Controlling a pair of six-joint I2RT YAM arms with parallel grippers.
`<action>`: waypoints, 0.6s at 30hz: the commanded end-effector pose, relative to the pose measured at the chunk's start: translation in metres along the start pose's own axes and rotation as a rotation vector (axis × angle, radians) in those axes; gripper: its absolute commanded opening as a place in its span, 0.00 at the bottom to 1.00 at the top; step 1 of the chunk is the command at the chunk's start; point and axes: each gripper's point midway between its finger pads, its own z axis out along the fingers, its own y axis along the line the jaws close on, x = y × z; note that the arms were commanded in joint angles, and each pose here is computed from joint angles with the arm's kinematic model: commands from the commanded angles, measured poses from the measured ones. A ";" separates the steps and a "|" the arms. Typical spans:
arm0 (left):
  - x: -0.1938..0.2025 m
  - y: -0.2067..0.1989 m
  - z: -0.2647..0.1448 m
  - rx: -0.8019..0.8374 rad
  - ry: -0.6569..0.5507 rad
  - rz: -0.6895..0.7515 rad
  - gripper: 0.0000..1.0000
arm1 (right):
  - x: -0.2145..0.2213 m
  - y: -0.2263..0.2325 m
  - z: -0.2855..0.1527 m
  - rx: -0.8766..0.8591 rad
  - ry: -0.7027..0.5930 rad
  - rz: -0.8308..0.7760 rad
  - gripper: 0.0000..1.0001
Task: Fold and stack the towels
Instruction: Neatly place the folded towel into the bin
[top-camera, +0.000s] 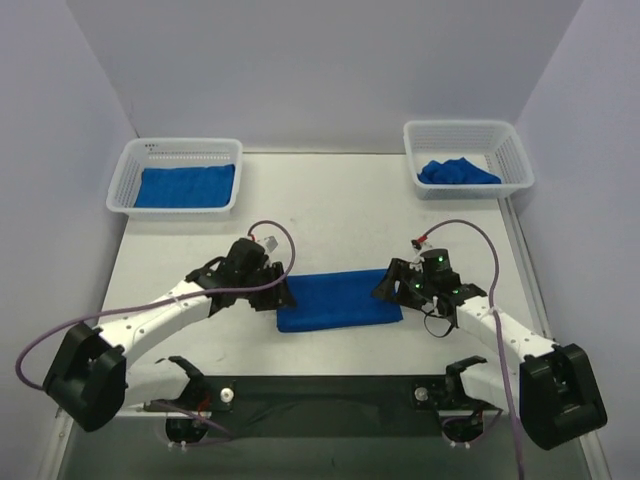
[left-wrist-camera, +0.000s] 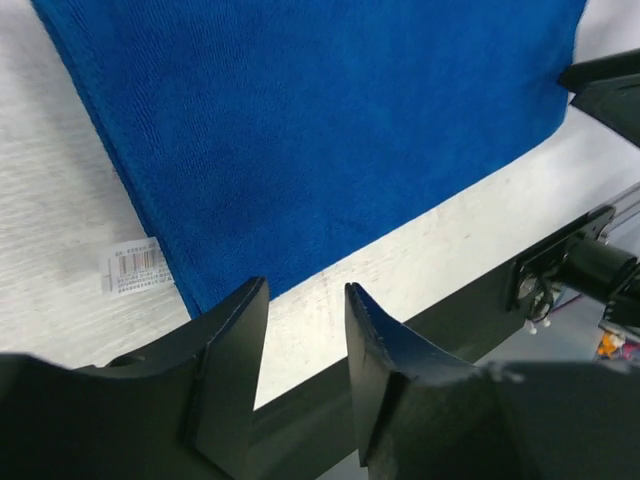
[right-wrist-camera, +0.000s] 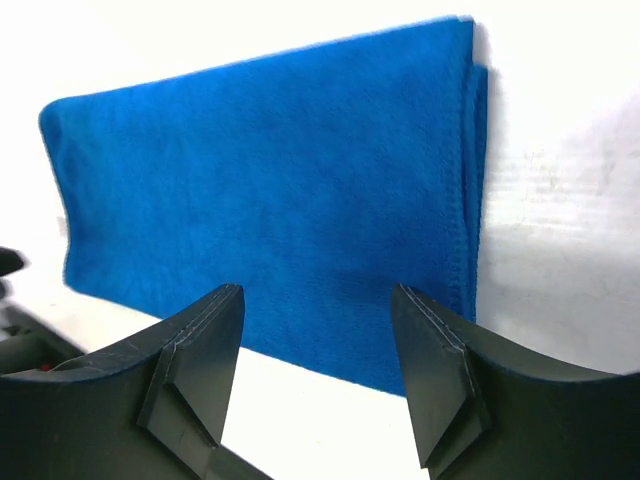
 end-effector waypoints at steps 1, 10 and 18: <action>0.010 -0.008 0.016 0.065 0.055 -0.004 0.46 | -0.001 0.026 0.000 -0.225 0.003 0.059 0.60; 0.060 0.054 0.046 -0.102 0.196 -0.132 0.20 | 0.023 -0.019 0.012 -0.145 0.029 0.172 0.58; 0.043 0.065 0.032 -0.166 0.128 -0.167 0.37 | 0.001 -0.036 -0.005 -0.053 -0.014 0.157 0.58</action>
